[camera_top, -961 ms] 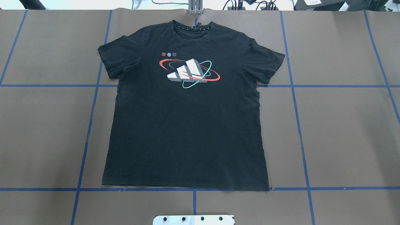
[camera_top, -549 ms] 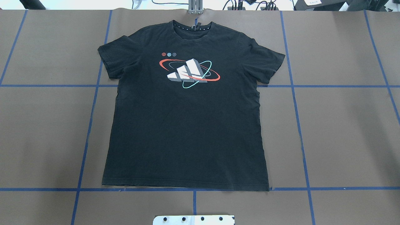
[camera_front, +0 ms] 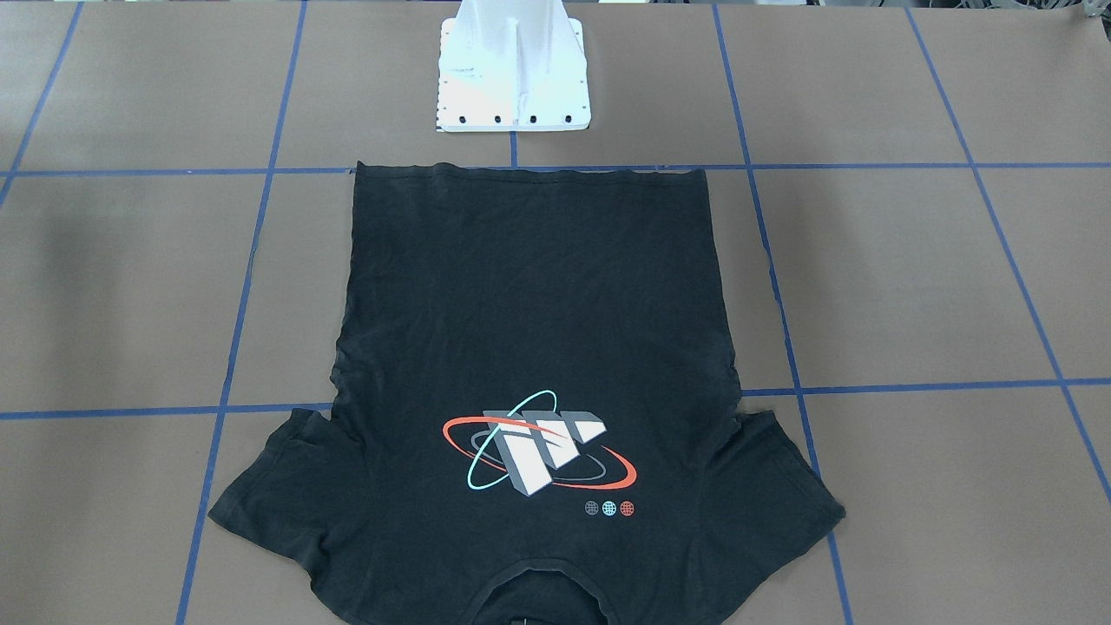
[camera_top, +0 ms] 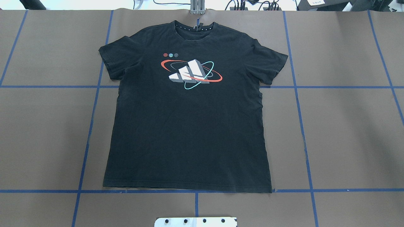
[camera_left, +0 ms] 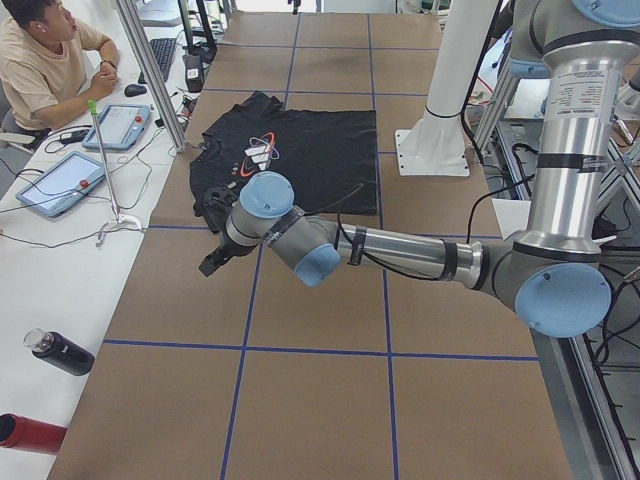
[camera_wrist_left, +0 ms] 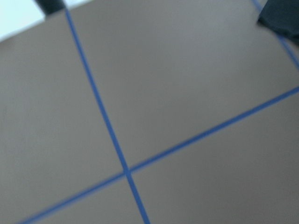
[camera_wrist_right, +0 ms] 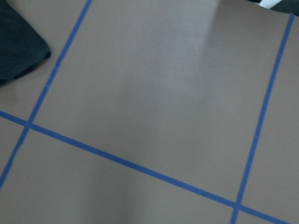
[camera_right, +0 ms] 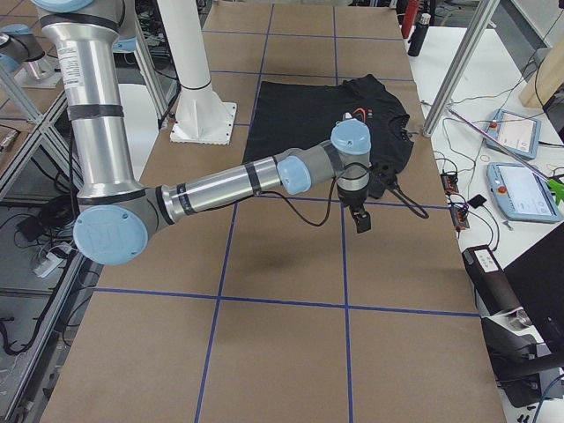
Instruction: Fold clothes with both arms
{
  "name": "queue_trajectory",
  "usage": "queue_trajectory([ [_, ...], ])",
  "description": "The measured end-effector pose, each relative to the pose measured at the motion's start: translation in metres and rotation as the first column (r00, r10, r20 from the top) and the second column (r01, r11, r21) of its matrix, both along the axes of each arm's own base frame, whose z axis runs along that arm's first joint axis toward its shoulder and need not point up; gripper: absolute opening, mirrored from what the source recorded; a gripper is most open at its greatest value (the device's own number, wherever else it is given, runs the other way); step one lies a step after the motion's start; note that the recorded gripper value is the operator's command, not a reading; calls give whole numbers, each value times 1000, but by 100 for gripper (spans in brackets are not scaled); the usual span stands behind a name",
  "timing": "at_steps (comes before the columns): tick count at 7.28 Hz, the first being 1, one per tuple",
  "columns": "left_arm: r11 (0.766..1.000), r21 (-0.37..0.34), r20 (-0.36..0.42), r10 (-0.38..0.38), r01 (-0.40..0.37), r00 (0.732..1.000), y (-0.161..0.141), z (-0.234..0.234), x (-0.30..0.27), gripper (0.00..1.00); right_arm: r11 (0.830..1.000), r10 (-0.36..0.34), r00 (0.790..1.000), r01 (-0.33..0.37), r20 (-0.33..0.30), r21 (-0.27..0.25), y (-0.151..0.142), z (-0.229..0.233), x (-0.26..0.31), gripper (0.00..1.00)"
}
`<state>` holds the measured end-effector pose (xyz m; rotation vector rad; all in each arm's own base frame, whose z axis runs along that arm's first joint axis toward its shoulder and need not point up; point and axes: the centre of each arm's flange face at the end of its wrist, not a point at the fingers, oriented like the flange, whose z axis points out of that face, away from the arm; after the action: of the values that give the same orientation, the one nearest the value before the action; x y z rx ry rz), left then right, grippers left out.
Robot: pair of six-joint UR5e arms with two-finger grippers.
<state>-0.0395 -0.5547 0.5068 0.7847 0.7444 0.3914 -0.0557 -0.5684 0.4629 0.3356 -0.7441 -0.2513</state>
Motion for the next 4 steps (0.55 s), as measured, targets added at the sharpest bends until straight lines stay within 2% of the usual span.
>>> queue_trajectory([
  [1,1000,15,-23,-15,15,1000,-15,-4,3,100,1000,24,999,-23,22,-16,-22,-31,-48,100],
  [2,1000,12,-64,-25,26,998,-23,-8,17,100,996,80,996,-79,42,-33,-37,-52,-102,100],
  [4,1000,12,-115,-16,17,993,-26,-16,57,100,981,193,977,-190,95,-43,-59,-61,-190,99],
])
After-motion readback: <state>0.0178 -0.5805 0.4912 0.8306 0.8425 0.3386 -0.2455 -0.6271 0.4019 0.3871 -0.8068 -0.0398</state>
